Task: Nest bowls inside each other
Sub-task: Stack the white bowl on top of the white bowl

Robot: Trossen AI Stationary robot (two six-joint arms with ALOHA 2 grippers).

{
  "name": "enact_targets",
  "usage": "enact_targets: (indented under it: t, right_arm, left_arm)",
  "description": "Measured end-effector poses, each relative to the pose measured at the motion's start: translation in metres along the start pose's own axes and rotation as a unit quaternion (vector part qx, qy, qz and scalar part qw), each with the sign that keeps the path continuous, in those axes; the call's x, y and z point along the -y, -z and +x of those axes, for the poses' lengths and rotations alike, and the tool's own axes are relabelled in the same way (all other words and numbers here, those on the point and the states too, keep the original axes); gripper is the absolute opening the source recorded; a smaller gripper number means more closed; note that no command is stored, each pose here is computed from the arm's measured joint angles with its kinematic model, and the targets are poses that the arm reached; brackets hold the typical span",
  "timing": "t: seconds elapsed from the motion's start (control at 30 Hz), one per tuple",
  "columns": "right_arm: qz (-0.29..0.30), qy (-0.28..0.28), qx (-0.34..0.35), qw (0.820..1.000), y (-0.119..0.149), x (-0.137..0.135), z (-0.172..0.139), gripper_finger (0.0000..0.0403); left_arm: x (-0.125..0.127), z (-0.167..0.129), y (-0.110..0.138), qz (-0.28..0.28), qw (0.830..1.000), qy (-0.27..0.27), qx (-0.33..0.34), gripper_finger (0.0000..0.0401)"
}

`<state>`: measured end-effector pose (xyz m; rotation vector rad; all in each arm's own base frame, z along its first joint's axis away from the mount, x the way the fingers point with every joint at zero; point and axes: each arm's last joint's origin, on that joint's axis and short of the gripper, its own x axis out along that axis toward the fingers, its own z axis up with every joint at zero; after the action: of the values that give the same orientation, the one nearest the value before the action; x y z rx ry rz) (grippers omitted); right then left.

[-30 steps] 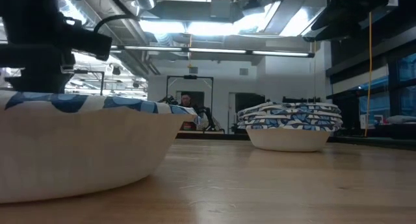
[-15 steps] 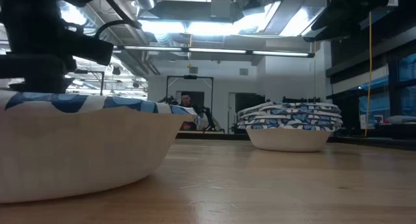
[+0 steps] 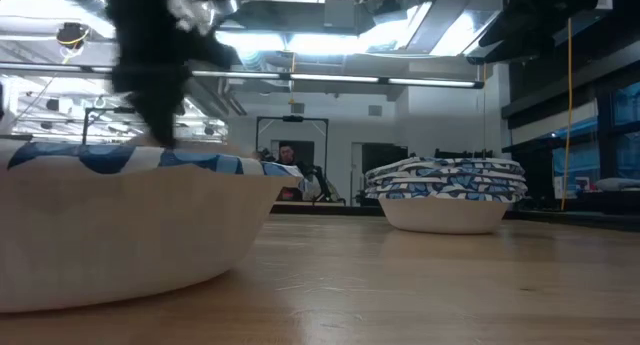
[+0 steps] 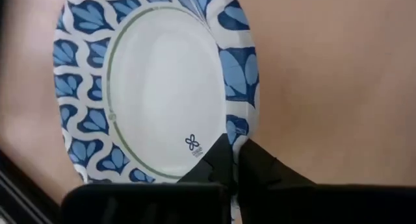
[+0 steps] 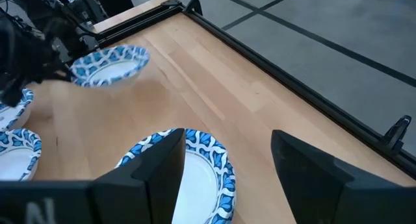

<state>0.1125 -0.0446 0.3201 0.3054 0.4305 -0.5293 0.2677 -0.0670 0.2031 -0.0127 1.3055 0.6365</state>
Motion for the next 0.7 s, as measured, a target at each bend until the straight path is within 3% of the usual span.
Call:
enact_targets:
  t: [0.2, 0.3, 0.53, 0.7]
  right_arm:
    - [0.003, 0.007, 0.002, 1.000, 0.000, 0.000, 0.000, 0.0228]
    - [0.011, 0.015, 0.004, 1.000, 0.000, 0.001, 0.000, 0.0228]
    - [0.025, 0.029, 0.009, 0.999, -0.001, 0.002, 0.000, 0.0228]
    - [0.029, 0.030, 0.009, 0.999, -0.001, 0.002, 0.000, 0.0228]
  left_arm:
    - [-0.036, -0.031, -0.053, 0.032, 0.995, 0.015, 0.097, 0.0001]
    - [-0.045, -0.047, -0.075, 0.081, 0.985, 0.030, 0.149, 0.0001]
    - [-0.049, -0.060, -0.116, 0.143, 0.949, 0.084, 0.268, 0.0000]
    - [-0.039, -0.045, -0.127, 0.175, 0.942, 0.091, 0.270, 0.0000]
